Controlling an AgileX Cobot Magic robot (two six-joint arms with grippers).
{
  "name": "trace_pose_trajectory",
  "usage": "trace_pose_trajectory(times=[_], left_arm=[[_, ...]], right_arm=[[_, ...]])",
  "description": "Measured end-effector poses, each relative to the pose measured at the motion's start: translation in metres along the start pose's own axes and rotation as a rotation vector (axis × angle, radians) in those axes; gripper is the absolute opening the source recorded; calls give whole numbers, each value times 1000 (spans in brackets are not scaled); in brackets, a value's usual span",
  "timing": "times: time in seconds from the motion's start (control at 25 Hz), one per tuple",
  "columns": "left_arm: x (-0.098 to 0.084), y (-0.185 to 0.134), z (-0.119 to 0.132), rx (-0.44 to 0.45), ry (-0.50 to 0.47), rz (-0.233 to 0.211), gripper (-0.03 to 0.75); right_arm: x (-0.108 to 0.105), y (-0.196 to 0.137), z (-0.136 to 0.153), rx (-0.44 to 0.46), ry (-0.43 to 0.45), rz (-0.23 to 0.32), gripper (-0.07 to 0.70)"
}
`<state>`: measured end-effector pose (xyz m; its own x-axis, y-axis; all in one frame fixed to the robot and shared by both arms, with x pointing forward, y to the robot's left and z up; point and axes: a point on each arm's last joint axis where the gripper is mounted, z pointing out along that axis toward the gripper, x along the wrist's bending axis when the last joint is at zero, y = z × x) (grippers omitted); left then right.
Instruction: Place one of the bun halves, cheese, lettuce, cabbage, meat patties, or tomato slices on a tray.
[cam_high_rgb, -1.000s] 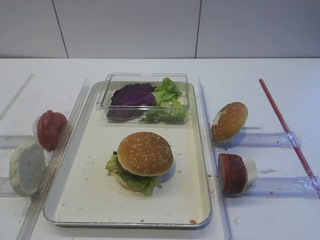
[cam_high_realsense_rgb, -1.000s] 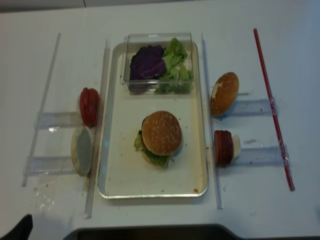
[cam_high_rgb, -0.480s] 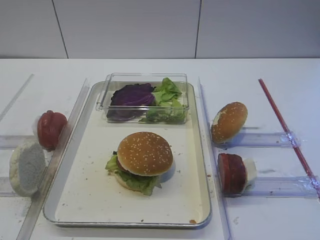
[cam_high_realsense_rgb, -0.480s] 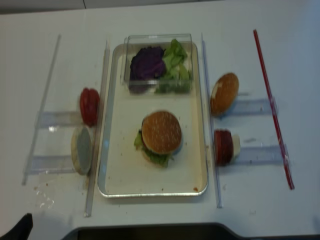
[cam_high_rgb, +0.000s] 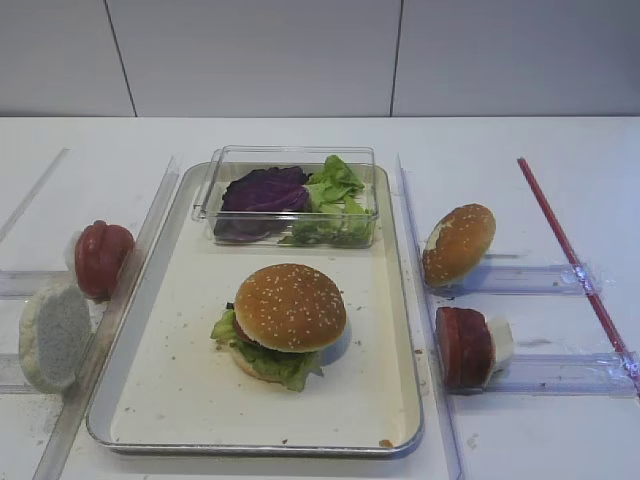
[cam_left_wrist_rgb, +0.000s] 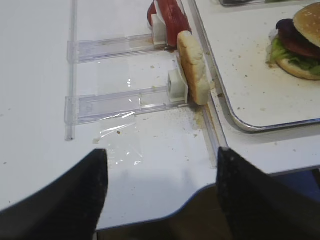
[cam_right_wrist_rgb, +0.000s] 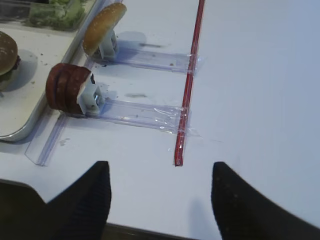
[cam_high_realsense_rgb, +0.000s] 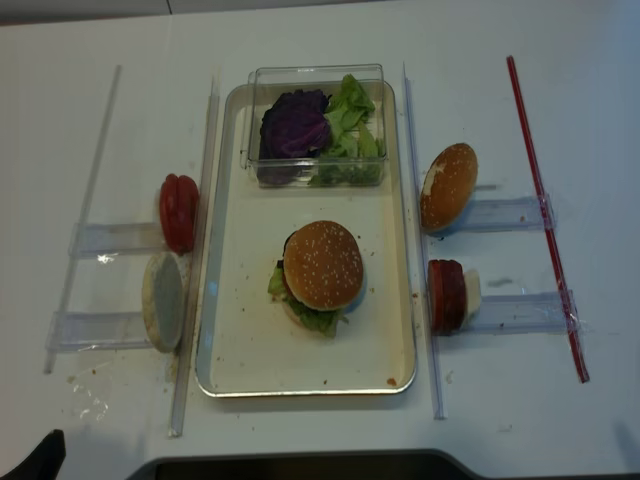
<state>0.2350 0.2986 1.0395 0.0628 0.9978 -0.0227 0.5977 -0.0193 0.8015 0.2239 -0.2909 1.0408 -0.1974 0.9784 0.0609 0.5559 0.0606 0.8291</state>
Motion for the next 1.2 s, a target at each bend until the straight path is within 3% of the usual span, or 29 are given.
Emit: trace_pose_trajectory(times=[1.2], left_arm=[[0,0,0,0,0,0,428]], right_arm=[[1,0,8,-27,16,4,457]])
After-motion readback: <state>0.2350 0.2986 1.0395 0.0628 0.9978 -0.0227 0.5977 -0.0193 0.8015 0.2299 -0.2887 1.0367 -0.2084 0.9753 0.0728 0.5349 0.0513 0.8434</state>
